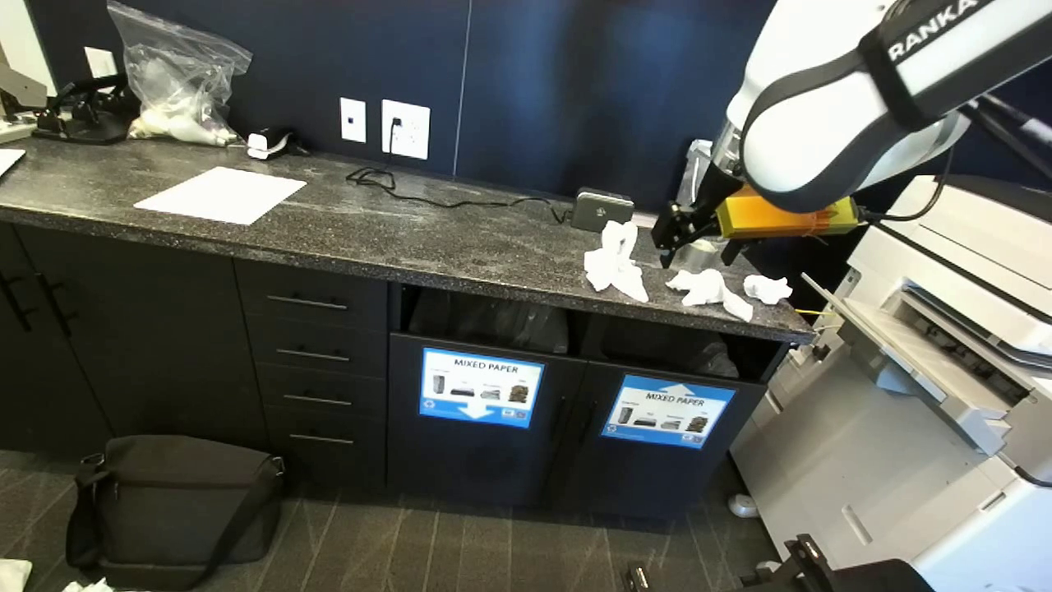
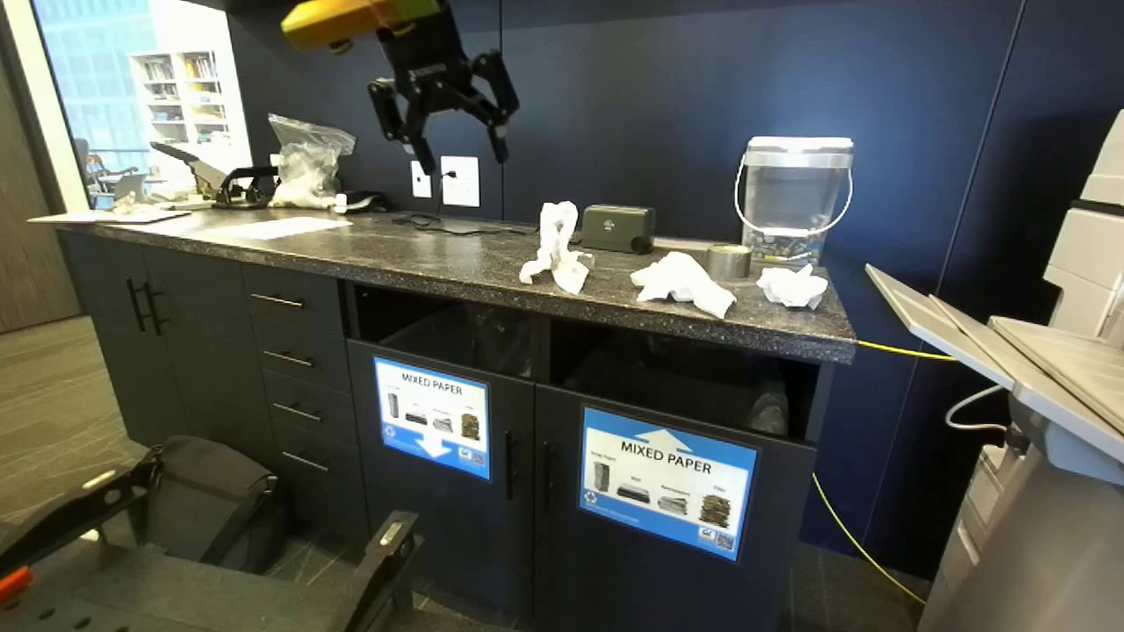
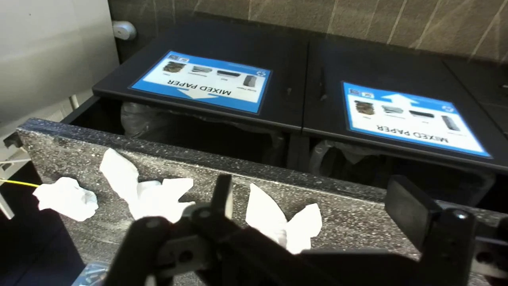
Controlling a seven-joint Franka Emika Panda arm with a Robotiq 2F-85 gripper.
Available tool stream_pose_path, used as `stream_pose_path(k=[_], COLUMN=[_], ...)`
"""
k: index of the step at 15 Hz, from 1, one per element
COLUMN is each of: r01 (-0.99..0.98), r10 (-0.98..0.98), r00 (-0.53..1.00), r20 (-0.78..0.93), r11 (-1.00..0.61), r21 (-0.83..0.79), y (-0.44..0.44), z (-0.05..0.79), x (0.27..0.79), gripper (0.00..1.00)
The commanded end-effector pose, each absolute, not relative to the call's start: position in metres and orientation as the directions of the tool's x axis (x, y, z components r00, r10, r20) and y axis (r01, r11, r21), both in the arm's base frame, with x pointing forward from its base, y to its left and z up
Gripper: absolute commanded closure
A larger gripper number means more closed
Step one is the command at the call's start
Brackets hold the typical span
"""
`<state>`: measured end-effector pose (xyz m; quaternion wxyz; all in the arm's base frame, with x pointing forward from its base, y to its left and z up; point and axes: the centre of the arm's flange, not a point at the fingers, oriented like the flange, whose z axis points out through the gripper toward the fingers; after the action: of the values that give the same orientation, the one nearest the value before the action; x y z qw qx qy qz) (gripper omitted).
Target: Put the tissues inside the rubbish bin.
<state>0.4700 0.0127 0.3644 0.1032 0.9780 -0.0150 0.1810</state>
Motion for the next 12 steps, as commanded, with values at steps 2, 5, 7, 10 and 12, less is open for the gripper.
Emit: stream_pose_path(k=[2,5,7,10,12], r01=[-0.092,-0.1,-0.099,-0.048,-0.002], r10=[-0.02,-0.042,-0.046,0.004,0.051], r00=[0.93,0.938,0.941,0.953,0.96], r20=[0.367,0.345,0.336,0.304,0.276], r11=[-0.979,-0.983,-0.985,-0.986,-0.982], r21=[0.181,0.153,0.143,0.162,0.19], y=[-0.039,-0.067,-0.081,-0.095,-0.098], z=[0.324,0.299,0.285,0.284,0.29], x=[0.565,0.615,0.645,0.682,0.698], gripper=[0.0,0.0,0.0,0.0,0.0])
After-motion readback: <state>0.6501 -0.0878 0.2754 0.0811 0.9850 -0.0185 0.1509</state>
